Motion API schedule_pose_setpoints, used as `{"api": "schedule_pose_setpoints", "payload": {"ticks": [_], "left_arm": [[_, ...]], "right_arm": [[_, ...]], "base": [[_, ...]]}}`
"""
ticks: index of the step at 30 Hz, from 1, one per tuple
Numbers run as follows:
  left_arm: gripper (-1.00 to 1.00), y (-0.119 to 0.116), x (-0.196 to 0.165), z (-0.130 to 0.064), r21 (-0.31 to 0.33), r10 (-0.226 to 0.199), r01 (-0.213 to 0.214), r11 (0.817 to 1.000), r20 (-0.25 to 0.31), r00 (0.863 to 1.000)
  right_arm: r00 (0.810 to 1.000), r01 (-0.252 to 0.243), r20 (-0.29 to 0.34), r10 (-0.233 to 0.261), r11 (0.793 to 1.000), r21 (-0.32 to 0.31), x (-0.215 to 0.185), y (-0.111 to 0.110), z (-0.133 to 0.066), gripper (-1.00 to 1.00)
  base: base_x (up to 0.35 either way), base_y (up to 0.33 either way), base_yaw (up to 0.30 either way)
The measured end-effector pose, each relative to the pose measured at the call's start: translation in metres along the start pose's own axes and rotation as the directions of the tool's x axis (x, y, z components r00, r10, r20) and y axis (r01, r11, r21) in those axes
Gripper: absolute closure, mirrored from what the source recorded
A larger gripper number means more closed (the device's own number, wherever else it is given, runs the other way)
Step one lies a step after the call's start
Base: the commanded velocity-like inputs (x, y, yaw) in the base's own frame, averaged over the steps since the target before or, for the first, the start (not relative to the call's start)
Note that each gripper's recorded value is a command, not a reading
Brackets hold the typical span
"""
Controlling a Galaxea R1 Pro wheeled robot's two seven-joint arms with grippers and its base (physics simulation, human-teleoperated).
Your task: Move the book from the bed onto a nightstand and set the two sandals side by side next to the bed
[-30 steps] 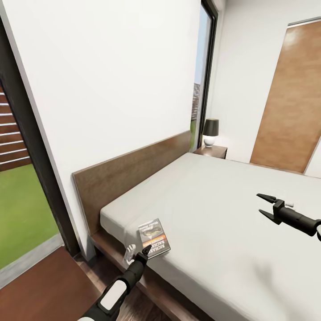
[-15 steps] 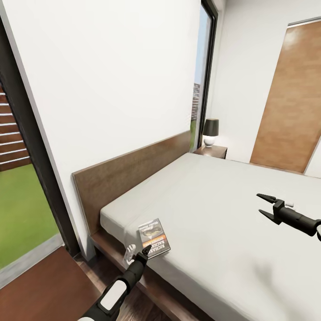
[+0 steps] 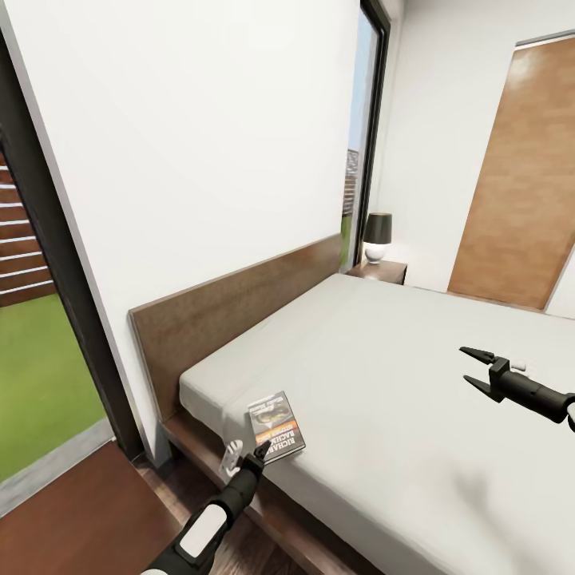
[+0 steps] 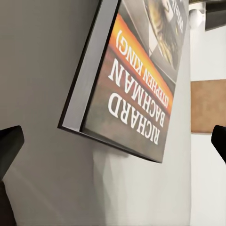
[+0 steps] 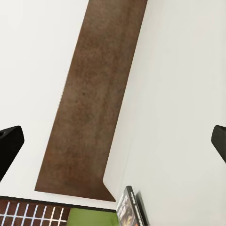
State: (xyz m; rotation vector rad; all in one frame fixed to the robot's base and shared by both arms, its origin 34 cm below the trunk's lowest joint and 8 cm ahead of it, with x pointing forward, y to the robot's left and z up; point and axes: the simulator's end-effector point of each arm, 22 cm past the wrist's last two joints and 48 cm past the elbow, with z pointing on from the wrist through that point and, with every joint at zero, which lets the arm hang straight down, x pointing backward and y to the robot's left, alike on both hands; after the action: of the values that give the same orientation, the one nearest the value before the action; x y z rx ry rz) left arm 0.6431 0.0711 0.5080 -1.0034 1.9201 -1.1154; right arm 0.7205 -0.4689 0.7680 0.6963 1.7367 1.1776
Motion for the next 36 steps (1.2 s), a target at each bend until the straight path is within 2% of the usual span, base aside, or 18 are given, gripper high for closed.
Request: {"api": "schedule_pose_setpoints", "payload": {"ticks": [36], "left_arm": [[-1.00,0.0093,0.0006,-0.0012,-0.025,-0.003,0.003,1.000,0.005,1.000]], "right_arm": [[1.000,0.000,0.000,0.000,1.000,0.002,0.0001,-0.0004,0.0000,-1.00]], "base": [[0.000,0.000,0.000]]}}
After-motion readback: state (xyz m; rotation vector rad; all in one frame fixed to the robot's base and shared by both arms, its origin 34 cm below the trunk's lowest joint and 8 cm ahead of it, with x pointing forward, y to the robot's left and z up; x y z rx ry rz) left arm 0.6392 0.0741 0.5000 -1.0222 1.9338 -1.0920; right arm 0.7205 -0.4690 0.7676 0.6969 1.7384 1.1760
